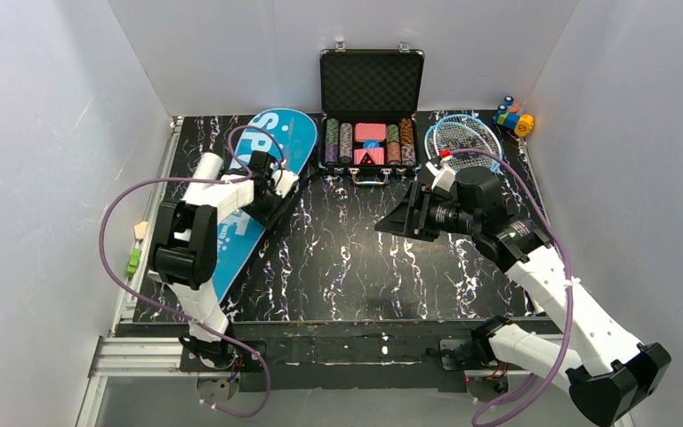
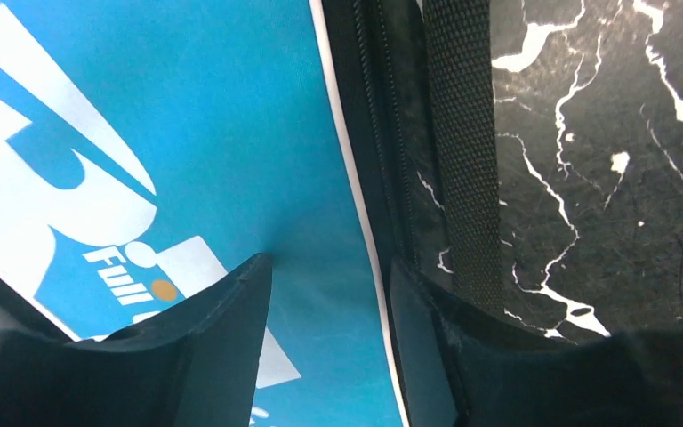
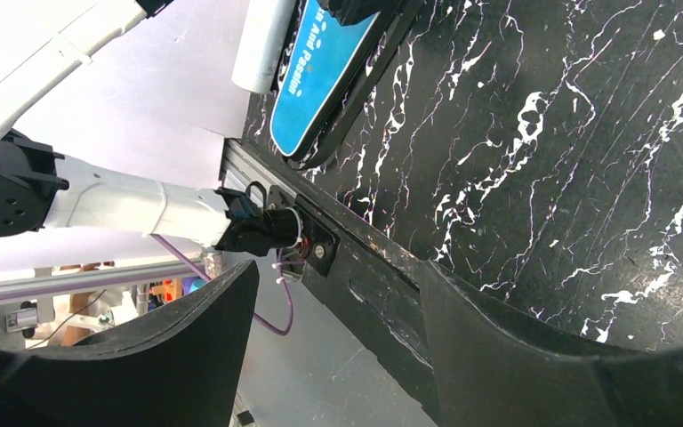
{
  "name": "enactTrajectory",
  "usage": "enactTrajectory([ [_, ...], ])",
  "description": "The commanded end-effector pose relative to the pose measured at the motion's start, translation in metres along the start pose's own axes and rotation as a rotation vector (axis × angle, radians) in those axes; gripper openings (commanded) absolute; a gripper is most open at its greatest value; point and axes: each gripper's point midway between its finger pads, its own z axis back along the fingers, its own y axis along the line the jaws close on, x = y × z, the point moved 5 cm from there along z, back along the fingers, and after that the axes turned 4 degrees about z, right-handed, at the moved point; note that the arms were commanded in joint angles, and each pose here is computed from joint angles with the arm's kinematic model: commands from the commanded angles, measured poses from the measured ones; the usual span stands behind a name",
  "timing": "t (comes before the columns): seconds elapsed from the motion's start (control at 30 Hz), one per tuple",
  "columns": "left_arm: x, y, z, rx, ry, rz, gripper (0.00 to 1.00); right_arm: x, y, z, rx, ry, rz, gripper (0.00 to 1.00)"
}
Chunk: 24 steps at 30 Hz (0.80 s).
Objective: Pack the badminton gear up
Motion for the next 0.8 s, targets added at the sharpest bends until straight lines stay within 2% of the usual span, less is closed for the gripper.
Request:
enactTrajectory([
  [0.0, 0.014, 0.008, 0.001, 0.042, -0.026, -0.018, 0.5, 0.011, 0.011, 0.003, 0.041, -0.041, 0.035, 0.75],
  [0.2, 0.009, 0.005, -0.016, 0.033, 0.007, -0.027, 0.49, 0.012, 0.012, 0.006, 0.046, -0.058, 0.032, 0.75],
  [0.27, 0.008, 0.003, -0.019, 0.031, 0.013, -0.031, 0.45, 0.009, 0.01, 0.004, 0.051, -0.055, 0.024, 0.74],
  [0.33, 0.007, 0.002, -0.02, 0.032, 0.011, -0.034, 0.34, 0.006, 0.008, 0.004, 0.053, -0.052, 0.018, 0.74],
  [0.43, 0.01, 0.0, -0.013, 0.034, -0.006, -0.046, 0.05, 0.004, 0.007, 0.004, 0.053, -0.051, 0.018, 0.73],
  [0.47, 0.011, -0.001, -0.01, 0.033, -0.012, -0.052, 0.0, 0.002, 0.006, 0.005, 0.052, -0.051, 0.018, 0.72],
  [0.63, 0.02, -0.009, 0.021, 0.026, -0.065, -0.062, 0.0, 0.001, 0.004, 0.003, 0.058, -0.051, 0.017, 0.72],
  [0.77, 0.026, -0.013, 0.067, -0.001, -0.123, -0.017, 0.0, 0.003, 0.005, 0.002, 0.058, -0.046, 0.02, 0.71],
])
